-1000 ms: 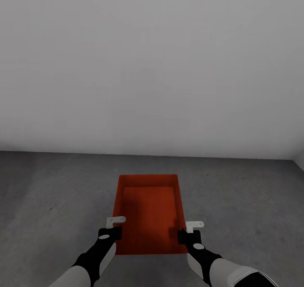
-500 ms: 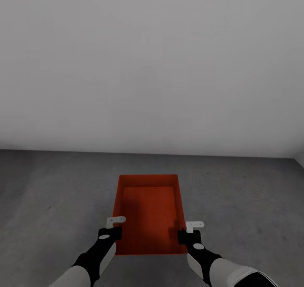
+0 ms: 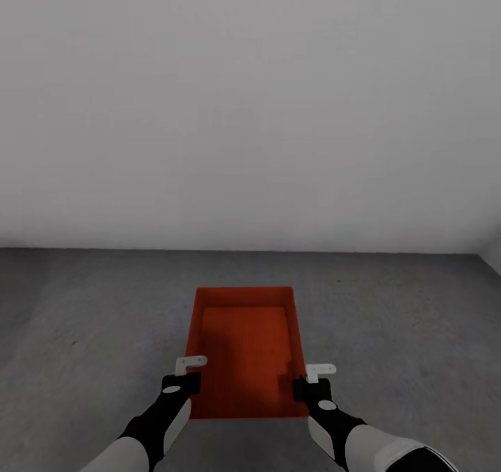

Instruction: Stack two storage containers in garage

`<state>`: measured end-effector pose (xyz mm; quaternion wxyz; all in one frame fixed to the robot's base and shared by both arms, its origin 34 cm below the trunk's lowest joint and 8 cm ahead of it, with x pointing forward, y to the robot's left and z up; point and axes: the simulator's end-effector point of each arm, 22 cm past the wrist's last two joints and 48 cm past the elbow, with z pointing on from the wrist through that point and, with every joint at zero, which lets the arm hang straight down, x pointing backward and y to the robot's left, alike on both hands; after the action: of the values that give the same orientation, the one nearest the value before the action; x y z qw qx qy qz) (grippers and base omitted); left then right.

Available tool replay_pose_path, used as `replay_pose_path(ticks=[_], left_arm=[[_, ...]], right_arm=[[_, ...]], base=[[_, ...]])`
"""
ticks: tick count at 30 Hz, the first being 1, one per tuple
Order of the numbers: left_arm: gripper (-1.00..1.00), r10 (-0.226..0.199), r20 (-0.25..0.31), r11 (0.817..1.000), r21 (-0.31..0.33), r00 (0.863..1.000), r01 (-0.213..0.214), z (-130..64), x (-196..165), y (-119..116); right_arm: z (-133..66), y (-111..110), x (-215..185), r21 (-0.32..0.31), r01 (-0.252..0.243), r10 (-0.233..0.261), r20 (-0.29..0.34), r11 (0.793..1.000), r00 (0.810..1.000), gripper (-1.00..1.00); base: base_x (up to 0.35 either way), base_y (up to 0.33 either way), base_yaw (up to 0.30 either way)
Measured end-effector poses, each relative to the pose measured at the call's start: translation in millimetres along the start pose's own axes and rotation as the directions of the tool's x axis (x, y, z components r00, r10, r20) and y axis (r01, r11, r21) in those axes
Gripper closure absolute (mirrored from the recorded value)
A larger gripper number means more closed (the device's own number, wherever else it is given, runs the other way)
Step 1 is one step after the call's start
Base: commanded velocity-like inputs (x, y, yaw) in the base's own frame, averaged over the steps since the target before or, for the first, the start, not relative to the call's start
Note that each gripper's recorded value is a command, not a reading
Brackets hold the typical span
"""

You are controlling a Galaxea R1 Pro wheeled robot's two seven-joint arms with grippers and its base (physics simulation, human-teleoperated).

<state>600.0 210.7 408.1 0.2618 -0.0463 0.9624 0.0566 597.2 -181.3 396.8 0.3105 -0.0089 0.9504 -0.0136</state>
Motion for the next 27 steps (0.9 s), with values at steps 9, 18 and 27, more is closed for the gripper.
replay_pose_path(ticks=[9,18,27], left_arm=[[1.0,0.0,-0.012,1.0,-0.001,1.0,0.0,2.9,6.3,-0.2],[1.0,0.002,-0.026,1.0,-0.001,1.0,-0.002,6.2,13.7,-0.4],[1.0,0.004,-0.04,1.0,-0.002,0.999,-0.004,9.5,21.1,-0.4]], right_arm=[[2.3,0.1,6.3,-0.001,0.001,-0.001,-0.012,1.0,1.0,1.0],[4.8,0.1,14.0,-0.001,0.002,-0.002,-0.026,1.0,1.0,1.0],[7.2,0.3,21.8,-0.002,0.003,-0.003,-0.04,1.0,0.999,1.0]], base=[[0.0,0.0,0.0],[0.0,0.0,0.0],[0.0,0.0,0.0]])
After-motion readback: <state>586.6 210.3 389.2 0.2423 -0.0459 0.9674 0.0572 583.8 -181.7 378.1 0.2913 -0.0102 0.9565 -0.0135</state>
